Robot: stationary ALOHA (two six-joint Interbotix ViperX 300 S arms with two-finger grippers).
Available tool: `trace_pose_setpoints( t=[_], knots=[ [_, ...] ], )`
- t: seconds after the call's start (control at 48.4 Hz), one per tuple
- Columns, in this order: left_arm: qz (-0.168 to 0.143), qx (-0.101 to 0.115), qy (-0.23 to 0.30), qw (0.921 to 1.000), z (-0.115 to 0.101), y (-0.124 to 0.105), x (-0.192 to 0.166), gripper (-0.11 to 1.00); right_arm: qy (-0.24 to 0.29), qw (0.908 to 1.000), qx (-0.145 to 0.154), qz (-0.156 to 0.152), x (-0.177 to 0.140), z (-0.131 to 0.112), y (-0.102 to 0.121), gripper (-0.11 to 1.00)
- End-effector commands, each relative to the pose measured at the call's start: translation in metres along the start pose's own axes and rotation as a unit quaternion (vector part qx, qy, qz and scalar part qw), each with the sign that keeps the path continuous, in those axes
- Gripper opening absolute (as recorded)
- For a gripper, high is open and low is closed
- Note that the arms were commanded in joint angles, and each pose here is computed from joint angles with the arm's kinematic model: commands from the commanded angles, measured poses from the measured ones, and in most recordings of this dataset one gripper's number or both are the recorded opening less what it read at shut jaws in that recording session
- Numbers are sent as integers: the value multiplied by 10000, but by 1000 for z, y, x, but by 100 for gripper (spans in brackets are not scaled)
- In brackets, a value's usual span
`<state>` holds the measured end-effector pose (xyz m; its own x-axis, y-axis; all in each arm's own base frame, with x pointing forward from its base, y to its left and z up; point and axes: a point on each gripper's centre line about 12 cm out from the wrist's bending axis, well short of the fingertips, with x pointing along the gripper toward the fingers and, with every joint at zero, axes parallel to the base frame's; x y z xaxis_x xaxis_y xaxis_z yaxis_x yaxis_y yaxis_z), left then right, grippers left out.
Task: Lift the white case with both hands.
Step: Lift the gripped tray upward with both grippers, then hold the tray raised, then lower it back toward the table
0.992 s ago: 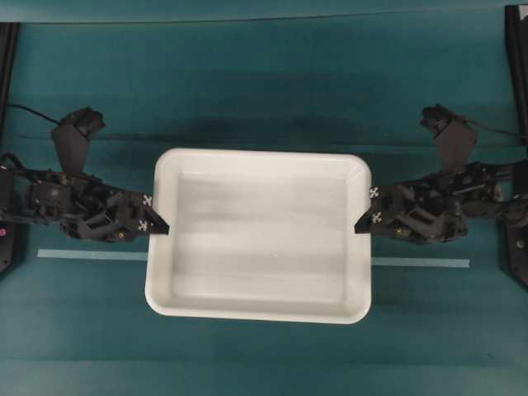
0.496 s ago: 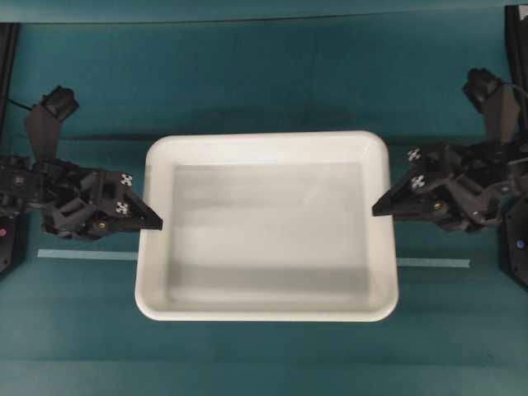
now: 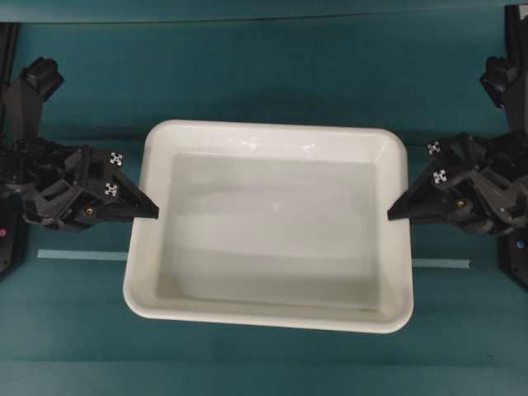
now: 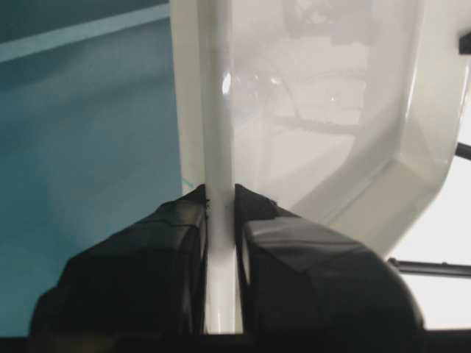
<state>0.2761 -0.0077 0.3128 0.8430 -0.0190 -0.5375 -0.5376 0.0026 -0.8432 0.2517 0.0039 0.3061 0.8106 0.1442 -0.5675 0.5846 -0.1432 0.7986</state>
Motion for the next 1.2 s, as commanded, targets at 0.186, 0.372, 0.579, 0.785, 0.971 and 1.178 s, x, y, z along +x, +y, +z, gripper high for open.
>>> trace_pose_setpoints(
  t=[0.186,0.372,0.579,0.785,0.971,1.178],
  knots=[
    [-368,1,-19,9993,0,-63,-29,7,38,9999,-60,94,-24,-2,60,11],
    [-568,7,0,9984,-1,-94,-47,7,110,9998,-147,94,-36,-7,85,11],
    [-705,40,23,9975,-3,-120,-62,7,190,9994,-257,157,-51,-14,105,10],
    [-812,40,44,9967,-5,-134,-69,7,191,9991,-307,215,-67,-15,121,10],
    [-873,60,57,9961,-6,-144,-73,7,232,9987,-412,205,-84,-20,136,10],
    [-812,110,117,9966,-10,-143,-67,7,257,9985,-481,50,-78,-19,135,10]
  ],
)
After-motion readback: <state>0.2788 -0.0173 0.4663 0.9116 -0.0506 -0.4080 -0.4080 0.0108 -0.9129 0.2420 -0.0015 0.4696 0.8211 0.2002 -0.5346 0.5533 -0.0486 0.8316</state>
